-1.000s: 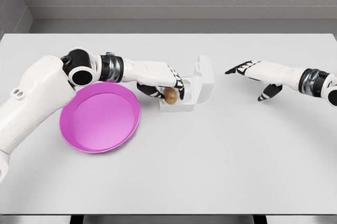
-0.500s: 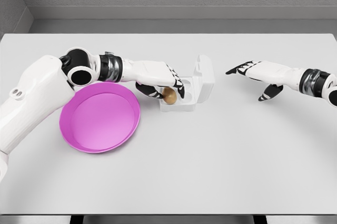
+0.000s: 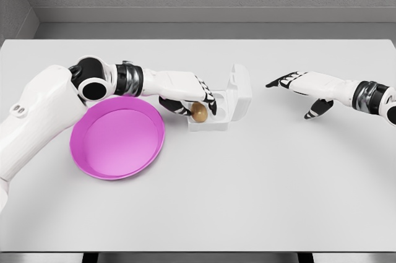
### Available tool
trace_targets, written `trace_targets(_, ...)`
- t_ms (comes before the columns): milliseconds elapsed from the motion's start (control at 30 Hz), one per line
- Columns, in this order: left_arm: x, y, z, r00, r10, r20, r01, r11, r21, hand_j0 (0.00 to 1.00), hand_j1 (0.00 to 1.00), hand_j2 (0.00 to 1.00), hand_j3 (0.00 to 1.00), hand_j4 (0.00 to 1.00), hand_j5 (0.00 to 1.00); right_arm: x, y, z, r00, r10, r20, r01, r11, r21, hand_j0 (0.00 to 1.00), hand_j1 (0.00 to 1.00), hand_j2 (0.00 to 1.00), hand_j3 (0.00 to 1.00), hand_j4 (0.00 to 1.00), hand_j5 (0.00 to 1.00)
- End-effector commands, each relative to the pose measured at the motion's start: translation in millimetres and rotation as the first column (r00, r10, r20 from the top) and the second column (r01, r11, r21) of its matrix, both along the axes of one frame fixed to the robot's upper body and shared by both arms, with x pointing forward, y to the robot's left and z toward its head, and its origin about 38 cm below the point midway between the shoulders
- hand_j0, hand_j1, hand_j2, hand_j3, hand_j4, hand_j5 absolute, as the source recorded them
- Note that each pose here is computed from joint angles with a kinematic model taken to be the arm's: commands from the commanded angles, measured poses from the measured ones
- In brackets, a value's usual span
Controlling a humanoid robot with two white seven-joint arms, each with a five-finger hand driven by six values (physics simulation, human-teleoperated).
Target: Pack egg into the box and close the box lid
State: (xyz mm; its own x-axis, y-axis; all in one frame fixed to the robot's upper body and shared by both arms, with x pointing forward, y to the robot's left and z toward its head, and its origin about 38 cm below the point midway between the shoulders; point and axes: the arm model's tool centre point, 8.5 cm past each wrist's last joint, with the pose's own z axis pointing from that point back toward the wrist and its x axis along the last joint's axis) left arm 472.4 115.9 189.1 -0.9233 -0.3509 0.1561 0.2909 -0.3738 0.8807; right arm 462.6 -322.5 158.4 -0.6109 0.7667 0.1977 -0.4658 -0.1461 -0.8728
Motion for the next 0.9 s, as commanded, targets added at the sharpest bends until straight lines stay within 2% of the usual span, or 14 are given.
trace_targets(0, 1.9, 2, 6.3, 1.0, 0.01, 0.006, -0.009, 1.0, -0.02, 0.72, 0.72, 0.72, 0.72, 0.72, 0.72, 0.1, 0, 0.7, 1.0, -0.002, 0.0, 0.002, 1.0, 0.004, 1.0, 1.0, 1.0, 1.0, 1.0, 1.0)
trace_targets(100, 4.4, 11, 25.7, 0.999, 0.033, 0.042, -0.03, 0.997, -0.074, 0.9, 0.9, 0.9, 0.9, 0.9, 0.9, 0.1, 0, 0.7, 1.0, -0.002, 0.0, 0.002, 1.0, 0.004, 1.0, 1.0, 1.0, 1.0, 1.0, 1.0)
trace_targets(167, 7.0, 39, 50.0, 0.993, 0.08, 0.091, -0.07, 0.991, -0.111, 1.0, 1.0, 1.0, 1.0, 1.0, 1.0, 0.1, 0, 0.7, 1.0, -0.002, 0.0, 0.002, 1.0, 0.004, 1.0, 1.0, 1.0, 1.0, 1.0, 1.0)
trace_targets(233, -3.2, 69, 75.4, 0.982, 0.115, 0.148, -0.09, 0.982, -0.163, 1.0, 1.0, 1.0, 1.0, 1.0, 1.0, 0.0, 0, 1.0, 1.0, -0.001, 0.001, 0.001, 1.0, 0.005, 1.0, 1.0, 1.0, 1.0, 1.0, 1.0)
trace_targets(367, -26.8, 144, 111.8, 0.965, 0.219, 0.142, -0.168, 0.938, -0.302, 1.0, 1.0, 1.0, 1.0, 1.0, 1.0, 0.2, 0, 0.6, 1.0, -0.001, 0.0, 0.001, 1.0, 0.005, 1.0, 1.0, 1.0, 1.0, 1.0, 1.0)
trace_targets(433, -39.7, 184, 118.7, 0.948, 0.301, 0.105, -0.232, 0.878, -0.418, 1.0, 1.0, 1.0, 1.0, 1.0, 1.0, 0.3, 1, 1.2, 1.0, -0.001, 0.002, 0.001, 1.0, 0.007, 1.0, 1.0, 1.0, 1.0, 1.0, 1.0)
trace_targets(533, -50.4, 232, 101.6, 0.929, 0.365, -0.067, -0.344, 0.779, -0.524, 1.0, 1.0, 1.0, 1.0, 1.0, 1.0, -0.3, -1, 1.7, 1.0, -0.003, 0.002, 0.003, 1.0, 0.004, 1.0, 1.0, 1.0, 1.0, 1.0, 1.0)
trace_targets(567, -49.7, 250, 106.0, 0.915, 0.391, -0.099, -0.376, 0.735, -0.565, 1.0, 1.0, 1.0, 1.0, 1.0, 1.0, -0.3, 0, 1.8, 1.0, -0.001, 0.003, 0.001, 1.0, 0.006, 1.0, 1.0, 1.0, 1.0, 1.0, 1.0)
trace_targets(600, -50.9, 258, 103.4, 0.909, 0.396, -0.133, -0.394, 0.707, -0.587, 1.0, 1.0, 1.0, 1.0, 1.0, 1.0, -1.1, -1, 0.5, 1.0, -0.002, 0.0, 0.002, 1.0, 0.005, 1.0, 1.0, 1.0, 1.0, 1.0, 1.0)
trace_targets(667, -57.2, 275, 71.4, 0.875, 0.422, -0.236, -0.473, 0.648, -0.597, 1.0, 1.0, 1.0, 1.0, 1.0, 1.0, -1.4, -1, 1.7, 1.0, 0.002, 0.003, -0.002, 1.0, 0.006, 1.0, 1.0, 1.0, 1.0, 1.0, 1.0)
trace_targets(733, -71.7, 293, 35.1, 0.826, 0.463, -0.321, -0.555, 0.575, -0.601, 1.0, 1.0, 1.0, 1.0, 1.0, 1.0, -1.5, 1, 1.7, 1.0, 0.006, 0.003, -0.006, 1.0, 0.007, 1.0, 1.0, 1.0, 1.0, 1.0, 1.0)
trace_targets(767, -73.4, 284, 20.6, 0.823, 0.444, -0.355, -0.561, 0.534, -0.632, 1.0, 1.0, 1.0, 1.0, 1.0, 1.0, -1.8, 2, 2.3, 1.0, 0.012, 0.006, -0.012, 1.0, 0.007, 1.0, 1.0, 1.0, 1.0, 1.0, 1.0)
trace_targets(800, -83.3, 287, 4.4, 0.803, 0.451, -0.39, -0.589, 0.5, -0.634, 1.0, 1.0, 1.0, 1.0, 1.0, 1.0, -2.2, 4, 3.0, 1.0, 0.017, 0.007, -0.017, 1.0, 0.009, 1.0, 1.0, 1.0, 1.0, 1.0, 1.0)
trace_targets(867, -101.7, 306, -13.9, 0.76, 0.49, -0.428, -0.642, 0.458, -0.615, 1.0, 1.0, 1.0, 1.0, 1.0, 1.0, -2.9, 7, 5.2, 1.0, 0.027, 0.012, -0.027, 1.0, 0.015, 1.0, 1.0, 1.0, 1.0, 1.0, 1.0)
